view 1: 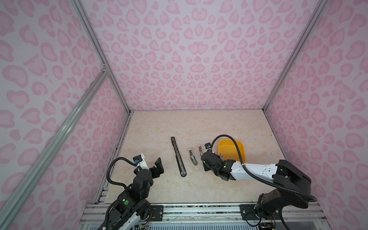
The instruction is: Load the staples into the stapler
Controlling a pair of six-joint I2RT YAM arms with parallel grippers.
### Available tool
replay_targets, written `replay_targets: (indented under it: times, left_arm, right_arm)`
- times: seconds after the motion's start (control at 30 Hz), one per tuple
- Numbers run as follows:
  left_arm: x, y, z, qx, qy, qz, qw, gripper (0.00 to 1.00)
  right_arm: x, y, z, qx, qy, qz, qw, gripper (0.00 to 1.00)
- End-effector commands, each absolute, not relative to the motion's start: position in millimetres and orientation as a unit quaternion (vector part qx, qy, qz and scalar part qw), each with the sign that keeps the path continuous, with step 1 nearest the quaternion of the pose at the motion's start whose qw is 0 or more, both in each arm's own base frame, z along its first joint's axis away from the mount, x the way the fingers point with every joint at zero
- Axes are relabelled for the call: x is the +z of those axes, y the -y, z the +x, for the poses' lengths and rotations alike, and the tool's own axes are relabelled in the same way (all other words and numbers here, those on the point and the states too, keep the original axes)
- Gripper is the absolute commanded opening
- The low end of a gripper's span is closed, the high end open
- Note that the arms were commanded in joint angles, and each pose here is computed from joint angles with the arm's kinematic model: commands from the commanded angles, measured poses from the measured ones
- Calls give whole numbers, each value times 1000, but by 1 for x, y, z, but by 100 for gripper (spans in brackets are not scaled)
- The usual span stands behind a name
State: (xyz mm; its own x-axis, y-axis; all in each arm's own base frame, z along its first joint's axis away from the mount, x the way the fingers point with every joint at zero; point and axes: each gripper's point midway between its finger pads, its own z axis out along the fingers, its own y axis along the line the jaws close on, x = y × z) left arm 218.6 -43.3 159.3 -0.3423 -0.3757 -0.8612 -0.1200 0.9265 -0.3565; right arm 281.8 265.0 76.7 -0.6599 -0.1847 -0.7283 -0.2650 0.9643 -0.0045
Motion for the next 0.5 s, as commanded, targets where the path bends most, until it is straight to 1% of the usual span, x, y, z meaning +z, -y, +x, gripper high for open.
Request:
replay_targets:
  times: [0.0,0.27,0.47]
  left_arm:
    - [166,50,223,-128,-805,-146,560,96]
    - [164,50,226,-116,-812,-147,553,96]
    - [164,48,226,-114,-811,-150,555,96]
  right_arm:
    - [85,-274,294,48,-899,-129,416,0]
    - [83,-282,312,49,-898,-132,416,0]
    - [99,-272,313,49,-894,-111,432,0]
